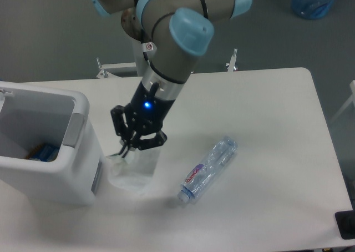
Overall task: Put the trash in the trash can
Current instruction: 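Carry the tissue over the white bin and open the gripper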
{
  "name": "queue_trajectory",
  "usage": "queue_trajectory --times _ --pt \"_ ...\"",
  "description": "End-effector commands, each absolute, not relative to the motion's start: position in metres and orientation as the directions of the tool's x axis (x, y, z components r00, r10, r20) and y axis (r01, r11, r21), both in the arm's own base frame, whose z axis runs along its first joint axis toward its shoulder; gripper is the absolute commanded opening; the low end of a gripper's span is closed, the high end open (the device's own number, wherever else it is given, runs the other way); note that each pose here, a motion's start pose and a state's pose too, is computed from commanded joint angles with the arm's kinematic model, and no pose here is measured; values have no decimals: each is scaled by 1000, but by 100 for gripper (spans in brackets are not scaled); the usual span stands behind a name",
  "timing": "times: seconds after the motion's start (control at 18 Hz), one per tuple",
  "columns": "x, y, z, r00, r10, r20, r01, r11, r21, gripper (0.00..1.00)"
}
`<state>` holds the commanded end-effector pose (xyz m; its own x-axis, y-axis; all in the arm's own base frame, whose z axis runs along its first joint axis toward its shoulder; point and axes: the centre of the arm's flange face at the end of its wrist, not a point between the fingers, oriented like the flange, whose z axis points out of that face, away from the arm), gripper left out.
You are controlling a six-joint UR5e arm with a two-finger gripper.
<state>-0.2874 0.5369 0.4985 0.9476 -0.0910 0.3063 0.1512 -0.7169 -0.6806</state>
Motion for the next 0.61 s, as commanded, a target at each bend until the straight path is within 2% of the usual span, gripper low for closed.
queue_trajectory --times 0.22,0.61 --pt "-277 540 518 942 -131 310 141 -684 -715 0" --pt "-196 543 549 925 -245 291 59 -664 -746 0"
